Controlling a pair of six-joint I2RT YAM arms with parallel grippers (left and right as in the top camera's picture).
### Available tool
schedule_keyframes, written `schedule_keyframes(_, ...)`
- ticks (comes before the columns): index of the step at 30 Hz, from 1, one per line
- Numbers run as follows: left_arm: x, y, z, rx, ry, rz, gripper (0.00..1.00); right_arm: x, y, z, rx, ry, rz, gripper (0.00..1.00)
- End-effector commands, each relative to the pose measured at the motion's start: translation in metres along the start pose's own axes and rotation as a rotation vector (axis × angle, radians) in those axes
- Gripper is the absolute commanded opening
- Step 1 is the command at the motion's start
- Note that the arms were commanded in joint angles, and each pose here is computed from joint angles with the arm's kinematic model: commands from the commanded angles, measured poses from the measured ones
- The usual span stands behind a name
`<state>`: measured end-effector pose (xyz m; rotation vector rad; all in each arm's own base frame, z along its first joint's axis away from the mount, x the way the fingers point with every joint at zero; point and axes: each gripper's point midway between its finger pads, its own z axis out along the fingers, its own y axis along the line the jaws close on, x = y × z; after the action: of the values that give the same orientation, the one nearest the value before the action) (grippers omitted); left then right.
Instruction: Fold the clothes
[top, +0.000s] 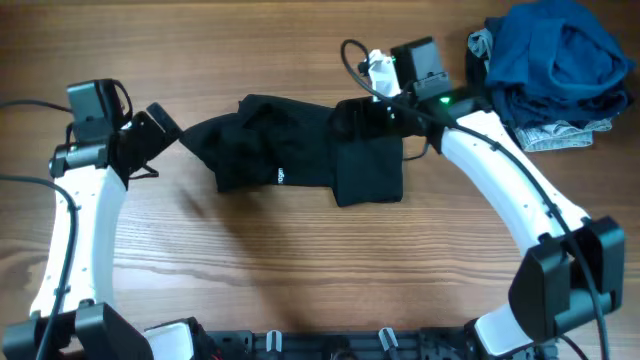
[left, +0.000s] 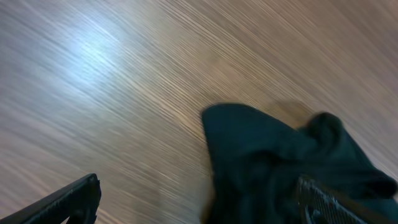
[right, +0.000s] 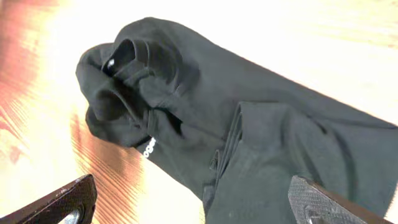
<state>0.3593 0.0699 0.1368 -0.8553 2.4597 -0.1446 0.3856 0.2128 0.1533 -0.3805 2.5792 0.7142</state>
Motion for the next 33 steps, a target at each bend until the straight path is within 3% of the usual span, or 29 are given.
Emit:
schedule_keyframes(1, 0.019, -0.016, 0.023, 0.101, 0.132, 0.07, 1.0, -0.003, -0.016, -0.013, 0.038, -0.003, 0.018, 1.0)
schedule_keyframes(5, 0.037, -0.021, 0.077, 0.161, 0.231, 0.175, 1.0, 0.002, -0.023, -0.016, 0.048, 0.013, 0.04, 0.99)
schedule_keyframes(8, 0.035, -0.028, 0.104, 0.219, 0.21, 0.3, 1.0, 0.004, -0.024, -0.016, 0.054, 0.024, 0.045, 1.0)
schedule_keyframes(14, 0.028, -0.051, 0.109, 0.319, 0.101, 0.706, 0.9, 0.01, -0.029, -0.016, 0.082, 0.043, 0.055, 0.99)
schedule_keyframes(18, 0.047, -0.073, 0.106, 0.387, 0.125, 0.789, 0.8, 0.011, -0.029, -0.016, 0.083, 0.05, 0.06, 1.0)
schedule_keyframes(22, 0.048, -0.074, 0.108, 0.368, 0.112, 0.848, 0.44, 0.017, -0.029, -0.017, 0.086, 0.073, 0.069, 1.0)
schedule_keyframes(24, 0.043, -0.069, 0.111, 0.322, 0.101, 0.853, 0.5, 0.018, -0.03, -0.017, 0.087, 0.078, 0.07, 1.0)
schedule_keyframes(25, 0.039, -0.067, 0.111, 0.314, 0.09, 0.851, 0.65, 0.019, -0.03, -0.017, 0.087, 0.081, 0.07, 1.0)
schedule_keyframes(28, 0.043, -0.077, 0.107, 0.382, 0.092, 0.846, 0.87, 0.023, -0.03, -0.017, 0.09, 0.097, 0.077, 1.0)
schedule_keyframes(29, 0.05, -0.088, 0.101, 0.469, 0.103, 0.838, 0.9, 0.023, -0.03, -0.017, 0.089, 0.097, 0.078, 1.0)
schedule_keyframes(33, 0.058, -0.102, 0.092, 0.581, 0.115, 0.827, 0.89, 0.026, -0.03, -0.018, 0.091, 0.107, 0.083, 1.0)
